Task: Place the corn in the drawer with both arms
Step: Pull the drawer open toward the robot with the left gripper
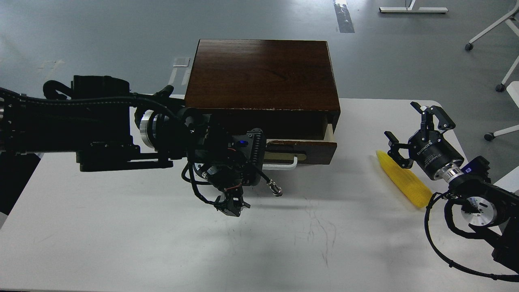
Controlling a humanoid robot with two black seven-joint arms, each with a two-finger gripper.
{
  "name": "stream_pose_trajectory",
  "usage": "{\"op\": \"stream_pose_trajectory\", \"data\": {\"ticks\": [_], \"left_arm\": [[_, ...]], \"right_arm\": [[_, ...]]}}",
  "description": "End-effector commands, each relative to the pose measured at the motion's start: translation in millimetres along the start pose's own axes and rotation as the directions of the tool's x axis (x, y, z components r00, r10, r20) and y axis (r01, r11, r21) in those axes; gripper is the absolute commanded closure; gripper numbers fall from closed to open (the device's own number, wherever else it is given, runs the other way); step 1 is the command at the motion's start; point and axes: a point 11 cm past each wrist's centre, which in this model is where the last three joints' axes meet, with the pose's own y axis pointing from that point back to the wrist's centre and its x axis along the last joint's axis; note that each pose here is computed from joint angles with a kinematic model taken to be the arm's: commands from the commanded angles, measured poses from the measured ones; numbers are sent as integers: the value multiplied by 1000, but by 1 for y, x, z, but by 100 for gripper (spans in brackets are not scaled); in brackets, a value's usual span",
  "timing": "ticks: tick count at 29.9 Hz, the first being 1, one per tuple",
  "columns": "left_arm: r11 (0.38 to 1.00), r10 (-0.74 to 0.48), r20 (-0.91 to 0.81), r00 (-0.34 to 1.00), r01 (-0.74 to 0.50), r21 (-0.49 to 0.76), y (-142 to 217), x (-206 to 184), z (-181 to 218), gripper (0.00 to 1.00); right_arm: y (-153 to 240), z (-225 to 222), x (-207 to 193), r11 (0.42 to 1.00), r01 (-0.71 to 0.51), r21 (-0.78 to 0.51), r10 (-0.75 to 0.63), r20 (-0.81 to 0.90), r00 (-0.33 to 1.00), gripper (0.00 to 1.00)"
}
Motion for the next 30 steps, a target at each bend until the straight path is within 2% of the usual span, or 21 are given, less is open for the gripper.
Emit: {"op": "stream_pose_trajectory", "data": {"ticks": [1,16,21,30], "left_arm": [[1000,-2,9,1000,2,14,4,2,-4,2],[998,-52,63,997,50,25,9,5,-5,2],[992,-119,92,989,116,40,14,-3,-9,2],[991,-130,123,984,125,50,16,5,-10,2]], "right_arm": [[2,3,1,1000,-4,-5,4,3,1000,0],[5,5,2,1000,-7,-9,8,6,1000,0],[5,6,3,1000,-8,-10,9,6,1000,0],[5,5,3,1000,-10,-10,10,5,1000,0]]}}
